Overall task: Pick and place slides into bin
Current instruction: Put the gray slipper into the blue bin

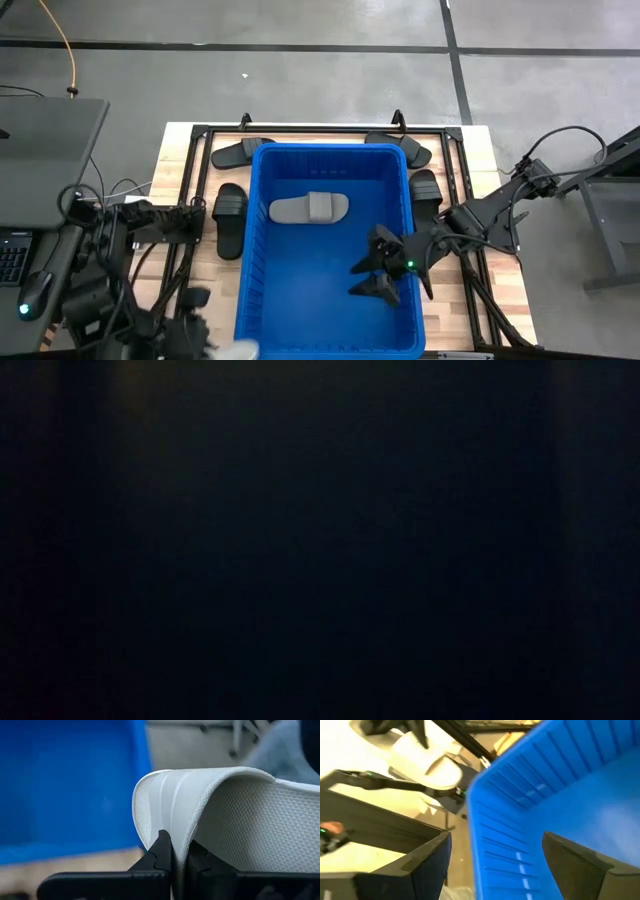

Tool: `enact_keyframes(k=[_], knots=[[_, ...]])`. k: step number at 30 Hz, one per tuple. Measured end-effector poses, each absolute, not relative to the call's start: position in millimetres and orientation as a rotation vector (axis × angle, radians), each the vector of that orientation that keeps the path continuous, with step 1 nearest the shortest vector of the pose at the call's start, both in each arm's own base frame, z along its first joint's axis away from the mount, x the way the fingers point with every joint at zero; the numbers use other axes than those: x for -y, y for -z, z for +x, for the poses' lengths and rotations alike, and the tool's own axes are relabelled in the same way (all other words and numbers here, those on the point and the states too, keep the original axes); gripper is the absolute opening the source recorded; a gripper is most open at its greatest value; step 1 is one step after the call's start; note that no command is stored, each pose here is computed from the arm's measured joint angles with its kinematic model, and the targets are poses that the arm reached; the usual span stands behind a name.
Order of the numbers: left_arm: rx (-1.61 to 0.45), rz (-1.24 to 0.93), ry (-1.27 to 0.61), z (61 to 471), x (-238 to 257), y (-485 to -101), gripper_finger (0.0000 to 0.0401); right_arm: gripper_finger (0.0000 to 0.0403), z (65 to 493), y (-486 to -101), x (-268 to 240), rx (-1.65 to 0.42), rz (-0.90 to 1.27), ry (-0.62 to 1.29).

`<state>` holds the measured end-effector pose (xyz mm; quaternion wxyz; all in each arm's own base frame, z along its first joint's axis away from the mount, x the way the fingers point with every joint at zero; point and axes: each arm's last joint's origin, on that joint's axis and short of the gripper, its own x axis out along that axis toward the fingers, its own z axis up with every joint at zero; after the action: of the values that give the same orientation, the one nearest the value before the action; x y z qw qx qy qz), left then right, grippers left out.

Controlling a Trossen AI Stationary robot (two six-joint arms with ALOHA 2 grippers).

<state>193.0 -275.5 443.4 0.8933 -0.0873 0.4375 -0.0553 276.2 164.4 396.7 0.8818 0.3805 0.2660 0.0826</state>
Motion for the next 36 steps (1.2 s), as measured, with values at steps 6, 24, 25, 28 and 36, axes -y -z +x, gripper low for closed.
enact_keyframes(k=[6,24,25,28,36], knots=[[-0.817,0.022,0.039,222,248,-446,0.0,0.0298,279,-405,-167,-0.489,0.829,-0.243],[-0.712,0.515,-0.19,262,202,-449,0.0,0.0317,290,-406,-146,-0.544,1.001,-0.264],[-0.712,0.527,-0.194,263,201,-449,0.0,0.0317,292,-407,-143,-0.536,1.013,-0.254],[-0.709,0.546,-0.207,264,199,-449,0.0,0.0317,298,-407,-130,-0.522,1.041,-0.227],[-0.681,0.585,-0.235,265,199,-451,0.0,0.0317,307,-399,-102,-0.572,1.072,-0.136]])
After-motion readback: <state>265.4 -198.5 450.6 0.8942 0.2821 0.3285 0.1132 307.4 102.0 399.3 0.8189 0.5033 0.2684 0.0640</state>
